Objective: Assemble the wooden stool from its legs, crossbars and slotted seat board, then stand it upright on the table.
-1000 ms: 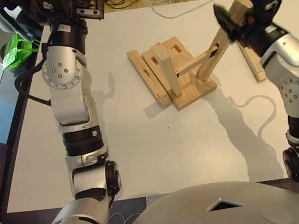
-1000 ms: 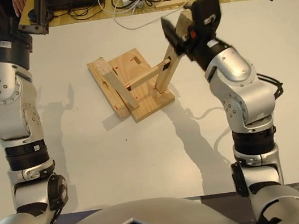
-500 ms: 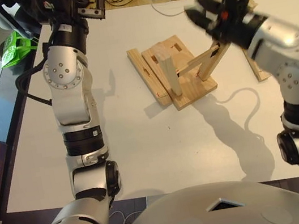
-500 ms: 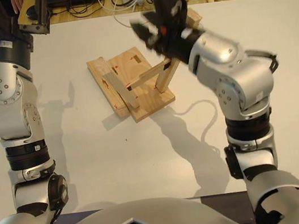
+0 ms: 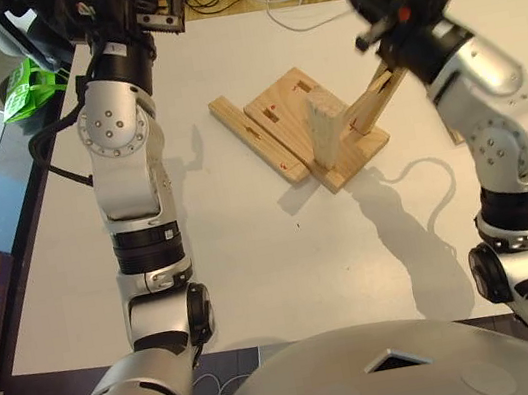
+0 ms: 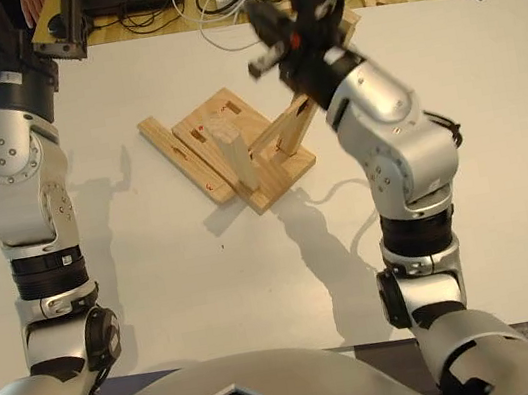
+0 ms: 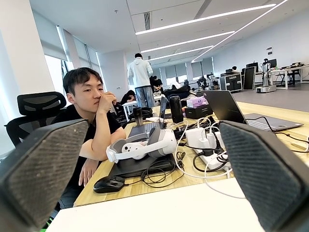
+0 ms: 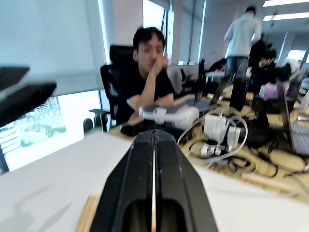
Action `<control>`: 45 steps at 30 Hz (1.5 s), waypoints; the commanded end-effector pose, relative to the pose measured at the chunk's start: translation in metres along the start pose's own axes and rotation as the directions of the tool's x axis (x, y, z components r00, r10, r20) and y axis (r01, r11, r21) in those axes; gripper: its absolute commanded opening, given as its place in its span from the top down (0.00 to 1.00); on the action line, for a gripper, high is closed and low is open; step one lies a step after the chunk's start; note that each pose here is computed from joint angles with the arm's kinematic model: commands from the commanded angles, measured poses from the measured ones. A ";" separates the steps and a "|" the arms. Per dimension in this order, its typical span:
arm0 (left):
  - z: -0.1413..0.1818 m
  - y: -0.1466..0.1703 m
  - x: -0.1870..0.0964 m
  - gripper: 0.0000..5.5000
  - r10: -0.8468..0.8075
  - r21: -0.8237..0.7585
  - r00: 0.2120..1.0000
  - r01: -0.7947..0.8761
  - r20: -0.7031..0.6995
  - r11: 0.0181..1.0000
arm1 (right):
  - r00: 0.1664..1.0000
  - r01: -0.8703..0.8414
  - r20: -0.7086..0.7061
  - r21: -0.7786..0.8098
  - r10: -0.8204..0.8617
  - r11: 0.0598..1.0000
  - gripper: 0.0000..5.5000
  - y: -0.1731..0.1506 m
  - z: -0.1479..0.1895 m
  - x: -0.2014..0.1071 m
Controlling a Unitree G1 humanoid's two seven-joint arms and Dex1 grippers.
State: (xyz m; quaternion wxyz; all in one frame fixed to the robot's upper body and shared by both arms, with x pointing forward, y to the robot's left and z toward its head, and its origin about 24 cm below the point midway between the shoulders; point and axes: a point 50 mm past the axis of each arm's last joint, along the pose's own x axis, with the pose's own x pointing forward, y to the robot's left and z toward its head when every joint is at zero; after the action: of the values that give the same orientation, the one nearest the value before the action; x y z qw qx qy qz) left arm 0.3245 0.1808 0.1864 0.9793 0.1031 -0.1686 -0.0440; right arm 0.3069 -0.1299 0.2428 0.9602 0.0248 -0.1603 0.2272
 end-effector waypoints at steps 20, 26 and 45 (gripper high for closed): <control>-0.003 -0.002 0.000 0.10 0.004 0.018 1.000 -0.004 -0.001 1.000 | 0.948 0.182 -0.222 -0.216 -0.230 0.959 1.00 -0.034 0.006 0.018; -0.016 0.017 0.000 0.10 0.159 0.003 0.985 -0.159 -0.068 0.987 | 0.955 -0.184 0.171 -0.290 0.240 0.939 1.00 0.027 0.102 0.046; -0.056 0.048 -0.021 0.10 0.441 -0.136 0.849 -0.493 -0.291 0.859 | 0.199 -0.675 -0.681 0.426 0.705 0.602 1.00 0.058 -0.049 -0.068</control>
State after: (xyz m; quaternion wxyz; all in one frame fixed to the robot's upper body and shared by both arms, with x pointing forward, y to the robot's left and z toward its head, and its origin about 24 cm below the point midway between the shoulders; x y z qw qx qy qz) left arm 0.3268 0.2431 0.1379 0.9781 -0.0399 -0.0598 0.1952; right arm 0.2374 -0.1002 0.1715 0.7119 -0.1126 0.2955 0.6271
